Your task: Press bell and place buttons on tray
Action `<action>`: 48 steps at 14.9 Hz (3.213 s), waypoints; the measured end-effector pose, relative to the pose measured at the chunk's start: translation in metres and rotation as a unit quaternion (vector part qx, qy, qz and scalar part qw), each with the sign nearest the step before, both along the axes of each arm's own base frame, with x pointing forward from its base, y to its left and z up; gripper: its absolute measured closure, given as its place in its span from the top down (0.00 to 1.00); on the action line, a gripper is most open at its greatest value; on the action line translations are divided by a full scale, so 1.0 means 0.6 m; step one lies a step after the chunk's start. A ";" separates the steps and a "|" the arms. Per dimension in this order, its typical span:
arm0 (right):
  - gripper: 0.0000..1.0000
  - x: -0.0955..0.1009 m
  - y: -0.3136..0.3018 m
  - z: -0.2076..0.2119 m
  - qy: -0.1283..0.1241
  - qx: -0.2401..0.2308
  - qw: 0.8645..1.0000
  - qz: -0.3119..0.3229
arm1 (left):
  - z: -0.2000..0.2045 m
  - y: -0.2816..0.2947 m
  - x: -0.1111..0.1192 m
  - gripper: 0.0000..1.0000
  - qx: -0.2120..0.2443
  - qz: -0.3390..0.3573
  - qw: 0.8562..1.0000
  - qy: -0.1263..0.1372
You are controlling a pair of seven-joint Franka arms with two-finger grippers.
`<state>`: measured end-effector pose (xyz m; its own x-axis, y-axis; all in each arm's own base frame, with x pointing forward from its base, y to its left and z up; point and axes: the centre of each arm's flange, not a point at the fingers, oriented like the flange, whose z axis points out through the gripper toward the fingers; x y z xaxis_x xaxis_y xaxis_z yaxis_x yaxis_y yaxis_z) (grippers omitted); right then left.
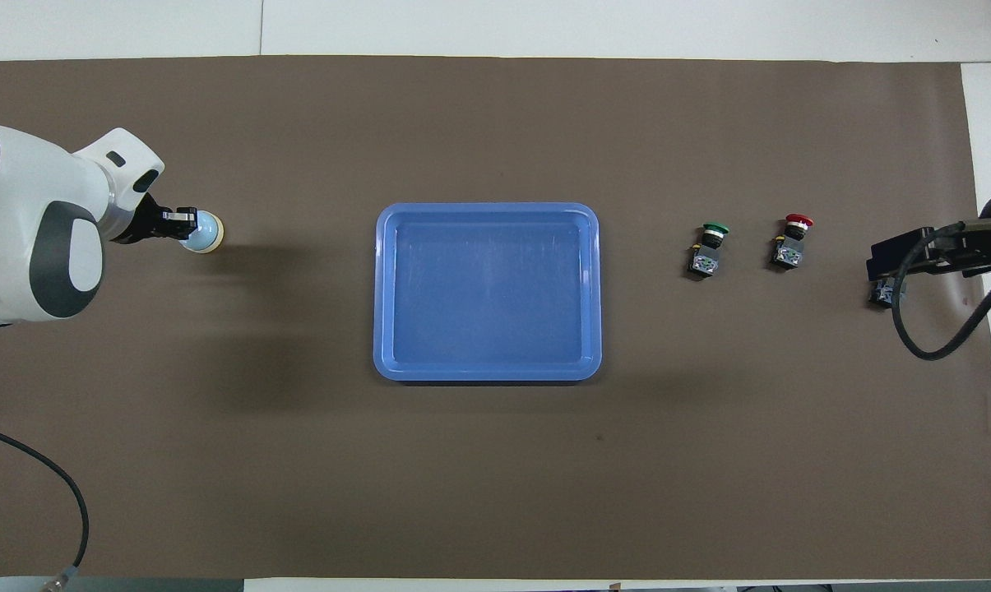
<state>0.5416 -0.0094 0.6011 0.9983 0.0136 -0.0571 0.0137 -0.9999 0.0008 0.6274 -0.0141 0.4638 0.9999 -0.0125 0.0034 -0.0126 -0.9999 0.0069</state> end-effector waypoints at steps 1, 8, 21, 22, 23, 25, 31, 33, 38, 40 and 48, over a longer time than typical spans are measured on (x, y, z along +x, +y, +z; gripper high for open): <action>1.00 0.000 0.000 0.000 0.000 0.000 1.000 0.000 | 0.031 0.000 -0.011 0.29 0.000 0.000 1.000 -0.002; 1.00 0.000 0.000 0.000 0.000 0.000 1.000 0.000 | 0.222 0.001 -0.126 1.00 -0.002 -0.002 1.000 -0.007; 1.00 0.000 0.000 0.000 0.000 0.000 1.000 0.000 | 0.198 -0.009 -0.127 1.00 -0.001 -0.010 1.000 0.017; 1.00 0.000 0.000 0.000 0.000 0.000 1.000 0.000 | 0.197 -0.009 -0.127 1.00 -0.001 -0.010 1.000 0.020; 1.00 0.000 0.000 0.000 0.000 0.000 1.000 0.000 | 0.193 -0.009 -0.127 1.00 -0.001 -0.011 1.000 0.024; 1.00 -0.001 0.000 -0.001 0.002 0.000 1.000 0.000 | 0.186 -0.011 -0.129 1.00 -0.001 -0.012 0.999 0.030; 1.00 -0.004 0.002 -0.002 0.009 0.000 1.000 0.001 | 0.180 -0.015 -0.134 1.00 -0.001 -0.015 0.999 0.042; 1.00 -0.003 0.007 0.000 0.005 0.000 1.000 0.000 | 0.181 -0.015 -0.133 1.00 -0.001 -0.014 0.999 0.041; 1.00 0.004 0.074 -0.022 -0.020 -0.002 0.999 -0.034 | 0.187 -0.001 -0.134 1.00 -0.001 -0.007 0.999 0.038; 1.00 0.005 0.112 -0.046 -0.025 -0.002 0.998 -0.052 | 0.187 0.000 -0.133 1.00 -0.001 -0.006 0.999 0.038; 1.00 0.059 0.171 -0.244 -0.031 -0.001 0.995 -0.094 | 0.187 0.000 -0.134 1.00 -0.001 -0.007 0.999 0.038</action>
